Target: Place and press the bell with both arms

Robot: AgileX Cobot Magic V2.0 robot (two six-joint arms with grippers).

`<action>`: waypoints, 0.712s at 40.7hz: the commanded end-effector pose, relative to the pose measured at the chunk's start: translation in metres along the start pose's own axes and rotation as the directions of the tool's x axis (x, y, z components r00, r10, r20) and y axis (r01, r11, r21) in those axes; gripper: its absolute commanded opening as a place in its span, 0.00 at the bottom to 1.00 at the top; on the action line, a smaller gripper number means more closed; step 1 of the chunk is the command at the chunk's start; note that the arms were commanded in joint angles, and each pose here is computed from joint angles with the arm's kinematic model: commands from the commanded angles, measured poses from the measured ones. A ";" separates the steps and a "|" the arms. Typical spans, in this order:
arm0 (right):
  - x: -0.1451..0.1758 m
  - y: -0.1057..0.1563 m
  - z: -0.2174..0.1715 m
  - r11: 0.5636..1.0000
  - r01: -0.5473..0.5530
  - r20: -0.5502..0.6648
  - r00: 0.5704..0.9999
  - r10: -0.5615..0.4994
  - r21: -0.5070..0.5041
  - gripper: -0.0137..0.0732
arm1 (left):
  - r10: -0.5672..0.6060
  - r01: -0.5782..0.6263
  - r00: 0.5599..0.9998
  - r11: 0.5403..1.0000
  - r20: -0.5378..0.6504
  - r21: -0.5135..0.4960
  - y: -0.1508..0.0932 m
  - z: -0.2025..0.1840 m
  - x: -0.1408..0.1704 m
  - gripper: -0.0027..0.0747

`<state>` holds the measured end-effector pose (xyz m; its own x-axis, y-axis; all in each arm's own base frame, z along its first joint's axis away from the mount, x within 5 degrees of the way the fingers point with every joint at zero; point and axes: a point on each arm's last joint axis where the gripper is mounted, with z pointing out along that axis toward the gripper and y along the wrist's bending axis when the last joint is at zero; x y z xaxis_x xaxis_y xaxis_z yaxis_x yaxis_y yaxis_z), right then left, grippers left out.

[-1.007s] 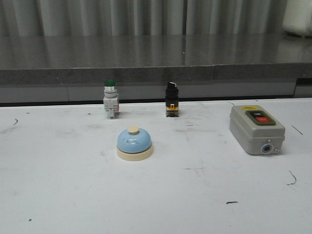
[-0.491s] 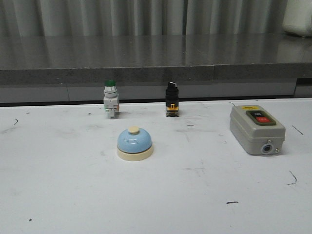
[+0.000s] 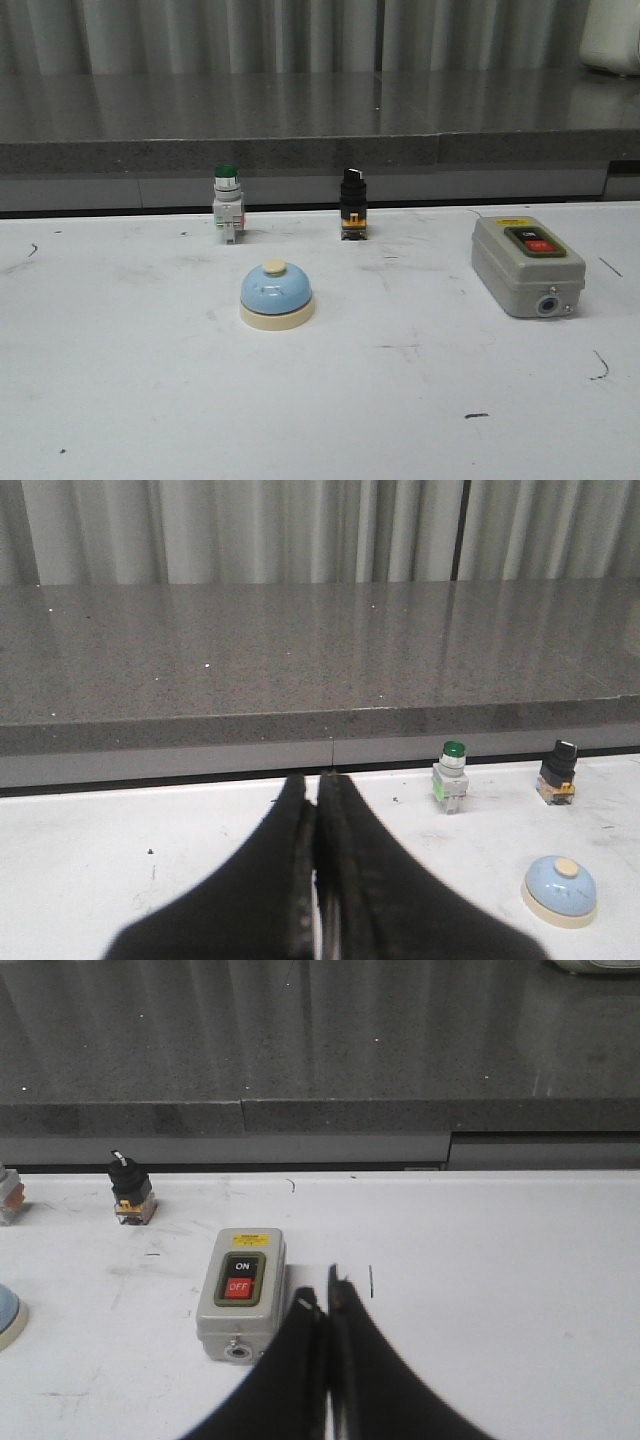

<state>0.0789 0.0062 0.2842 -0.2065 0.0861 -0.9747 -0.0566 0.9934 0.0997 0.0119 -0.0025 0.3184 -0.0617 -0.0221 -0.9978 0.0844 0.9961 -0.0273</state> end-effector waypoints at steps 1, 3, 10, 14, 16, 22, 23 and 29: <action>-0.014 0.001 -0.002 1.000 0.009 0.096 0.995 -0.009 0.001 0.08 | -0.014 0.015 0.989 1.000 0.146 -0.007 0.000 0.001 -0.009 0.01; -0.014 0.001 -0.002 1.000 0.009 0.096 0.995 -0.009 0.001 0.08 | -0.011 0.016 0.979 1.000 0.204 -0.021 0.001 0.003 0.000 0.01; -0.014 0.001 -0.002 1.000 0.009 0.094 0.996 -0.009 0.001 0.08 | -0.006 0.024 0.978 0.996 0.206 -0.081 0.005 0.023 0.038 0.01; -0.014 0.001 -0.002 1.000 0.009 0.094 0.996 -0.009 0.001 0.08 | -0.012 0.033 0.985 0.993 0.174 -0.116 0.008 0.034 0.062 0.01; -0.014 0.001 -0.002 1.000 0.009 0.094 0.996 -0.009 0.001 0.08 | -0.017 0.036 0.988 0.991 0.153 -0.127 0.010 0.039 0.074 0.01; -0.014 0.001 -0.002 1.000 0.009 0.094 0.996 -0.009 0.001 0.08 | -0.085 0.102 0.987 0.987 0.136 -0.127 0.012 0.047 0.102 0.01; -0.014 0.001 -0.002 1.000 0.009 0.094 0.996 -0.009 0.001 0.08 | -0.095 0.113 0.985 0.986 0.144 -0.126 0.012 0.048 0.105 0.01; -0.014 0.001 -0.002 1.000 0.009 0.094 0.996 -0.009 0.001 0.08 | -0.105 0.124 0.984 0.984 0.147 -0.128 0.013 0.050 0.112 0.01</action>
<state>0.0784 0.0062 0.2838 -0.2048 0.0862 -0.9750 -0.0568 0.9934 0.0997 0.0562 0.0024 0.2022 -0.0141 -0.1155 -0.9932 -0.0533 0.9920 -0.1146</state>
